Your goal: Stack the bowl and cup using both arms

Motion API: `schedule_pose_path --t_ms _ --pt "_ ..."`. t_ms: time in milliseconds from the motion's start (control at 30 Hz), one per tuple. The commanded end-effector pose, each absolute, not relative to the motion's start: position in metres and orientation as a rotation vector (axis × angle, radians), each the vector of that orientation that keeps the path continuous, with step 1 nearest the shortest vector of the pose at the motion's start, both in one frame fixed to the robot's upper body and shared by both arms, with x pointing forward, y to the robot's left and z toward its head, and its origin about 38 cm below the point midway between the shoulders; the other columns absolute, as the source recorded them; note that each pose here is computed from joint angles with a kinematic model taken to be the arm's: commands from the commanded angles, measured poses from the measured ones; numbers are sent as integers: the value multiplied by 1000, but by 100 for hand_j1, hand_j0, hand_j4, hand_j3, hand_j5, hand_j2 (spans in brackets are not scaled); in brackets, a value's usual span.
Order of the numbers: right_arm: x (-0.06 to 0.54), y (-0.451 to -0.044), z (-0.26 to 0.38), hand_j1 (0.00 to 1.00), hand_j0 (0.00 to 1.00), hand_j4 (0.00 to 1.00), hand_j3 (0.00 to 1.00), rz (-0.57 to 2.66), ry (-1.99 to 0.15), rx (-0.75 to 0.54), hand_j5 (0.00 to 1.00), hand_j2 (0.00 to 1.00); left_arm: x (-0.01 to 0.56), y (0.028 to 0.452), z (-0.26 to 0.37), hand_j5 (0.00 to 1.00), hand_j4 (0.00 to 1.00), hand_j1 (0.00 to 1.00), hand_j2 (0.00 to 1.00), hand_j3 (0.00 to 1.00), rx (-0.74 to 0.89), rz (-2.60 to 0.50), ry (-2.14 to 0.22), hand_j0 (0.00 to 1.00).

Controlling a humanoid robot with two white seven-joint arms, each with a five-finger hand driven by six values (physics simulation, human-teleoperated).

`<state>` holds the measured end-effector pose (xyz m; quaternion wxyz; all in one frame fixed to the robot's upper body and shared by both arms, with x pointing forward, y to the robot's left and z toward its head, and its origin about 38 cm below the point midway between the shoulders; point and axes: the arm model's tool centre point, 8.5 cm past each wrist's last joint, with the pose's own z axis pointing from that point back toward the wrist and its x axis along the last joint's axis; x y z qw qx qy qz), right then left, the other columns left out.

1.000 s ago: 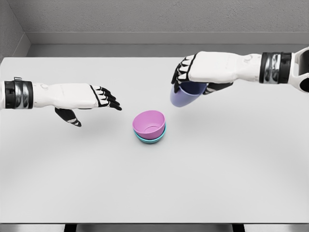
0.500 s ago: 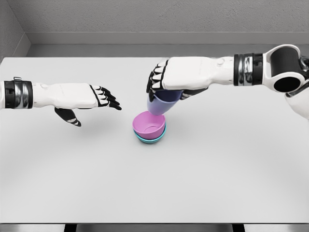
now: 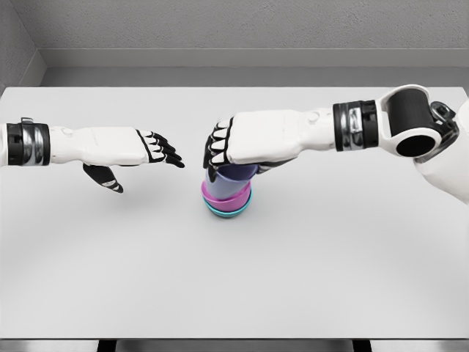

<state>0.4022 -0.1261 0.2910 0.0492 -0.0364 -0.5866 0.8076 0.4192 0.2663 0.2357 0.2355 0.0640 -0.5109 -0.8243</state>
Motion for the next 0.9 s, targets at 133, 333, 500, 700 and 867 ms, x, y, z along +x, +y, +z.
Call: schedule_pose_path --t_ms 133,333,500,700,867 --pt "404 -128 283 61 61 61 61 2446 -1768 -95 61 61 420 266 236 100 100 100 100 100 172 -2254 -1407 100" --pt "411 -130 277 61 61 61 61 2435 -1741 -93 61 61 419 266 236 100 100 100 100 100 173 -2255 -1406 100" --pt "411 -130 274 62 62 62 62 2432 -1736 -87 62 62 419 267 236 100 100 100 100 100 174 -2254 -1404 100" --pt "411 -128 267 68 68 68 68 2442 -1716 -80 68 68 419 267 237 100 100 100 100 100 174 -2255 -1405 100" --pt "412 -124 266 100 100 100 100 2477 -1698 -122 100 100 419 267 237 100 100 100 100 100 174 -2255 -1405 100"
